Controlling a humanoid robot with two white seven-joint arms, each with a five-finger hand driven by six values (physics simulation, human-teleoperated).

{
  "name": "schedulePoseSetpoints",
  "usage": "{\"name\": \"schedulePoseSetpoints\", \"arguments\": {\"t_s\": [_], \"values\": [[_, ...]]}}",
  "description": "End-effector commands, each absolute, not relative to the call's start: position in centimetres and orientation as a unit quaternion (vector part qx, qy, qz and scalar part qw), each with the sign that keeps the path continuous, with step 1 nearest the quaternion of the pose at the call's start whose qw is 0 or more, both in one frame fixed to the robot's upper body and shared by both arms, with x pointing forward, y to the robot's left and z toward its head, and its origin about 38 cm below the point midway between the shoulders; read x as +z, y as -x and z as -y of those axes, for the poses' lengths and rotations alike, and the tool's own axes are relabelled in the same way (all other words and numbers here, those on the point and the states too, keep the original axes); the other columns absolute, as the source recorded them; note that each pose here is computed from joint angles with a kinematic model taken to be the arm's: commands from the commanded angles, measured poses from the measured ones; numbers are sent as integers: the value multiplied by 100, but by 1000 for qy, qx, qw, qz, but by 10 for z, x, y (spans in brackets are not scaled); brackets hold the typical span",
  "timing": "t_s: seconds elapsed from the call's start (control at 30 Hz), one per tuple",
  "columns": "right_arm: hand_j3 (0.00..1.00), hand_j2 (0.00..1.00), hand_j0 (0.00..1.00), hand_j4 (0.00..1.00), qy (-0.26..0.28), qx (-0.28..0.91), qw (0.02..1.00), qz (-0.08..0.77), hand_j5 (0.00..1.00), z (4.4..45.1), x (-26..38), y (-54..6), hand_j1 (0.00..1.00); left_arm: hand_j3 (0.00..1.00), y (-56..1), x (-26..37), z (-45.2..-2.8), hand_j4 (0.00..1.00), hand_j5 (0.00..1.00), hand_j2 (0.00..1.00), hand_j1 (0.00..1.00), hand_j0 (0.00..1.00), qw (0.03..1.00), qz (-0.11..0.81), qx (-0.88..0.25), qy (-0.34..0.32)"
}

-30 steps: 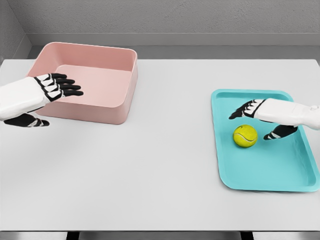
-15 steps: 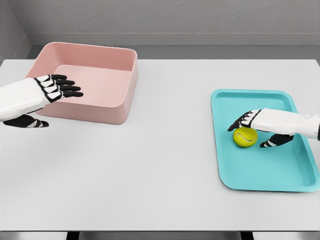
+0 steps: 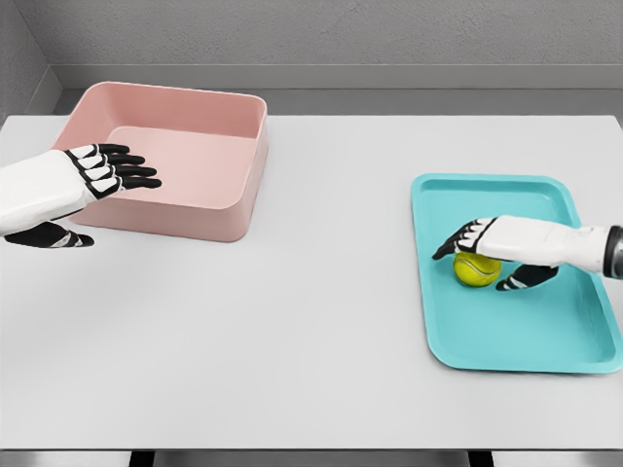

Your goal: Put the tennis from the blue tray into the pink basket with both arms

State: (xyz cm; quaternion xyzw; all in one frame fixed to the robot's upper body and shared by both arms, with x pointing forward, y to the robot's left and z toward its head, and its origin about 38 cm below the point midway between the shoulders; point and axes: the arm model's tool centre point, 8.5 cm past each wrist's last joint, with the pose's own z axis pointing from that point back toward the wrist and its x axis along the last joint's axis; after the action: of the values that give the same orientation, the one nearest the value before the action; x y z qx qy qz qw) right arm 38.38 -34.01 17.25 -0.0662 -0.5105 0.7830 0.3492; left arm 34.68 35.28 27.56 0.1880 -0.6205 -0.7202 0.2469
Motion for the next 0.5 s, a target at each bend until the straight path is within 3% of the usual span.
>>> {"name": "schedulePoseSetpoints", "arguments": {"t_s": [0.0,0.47], "values": [[90,90,90,90,67,781,355,510,90,342,170,-386,90,100,-347,277,-354,100,100,100,100,100,249,621,-719,-188],[90,90,90,90,66,775,370,507,90,344,158,-390,90,100,-347,278,-354,100,100,100,100,100,249,622,-718,-188]]}}
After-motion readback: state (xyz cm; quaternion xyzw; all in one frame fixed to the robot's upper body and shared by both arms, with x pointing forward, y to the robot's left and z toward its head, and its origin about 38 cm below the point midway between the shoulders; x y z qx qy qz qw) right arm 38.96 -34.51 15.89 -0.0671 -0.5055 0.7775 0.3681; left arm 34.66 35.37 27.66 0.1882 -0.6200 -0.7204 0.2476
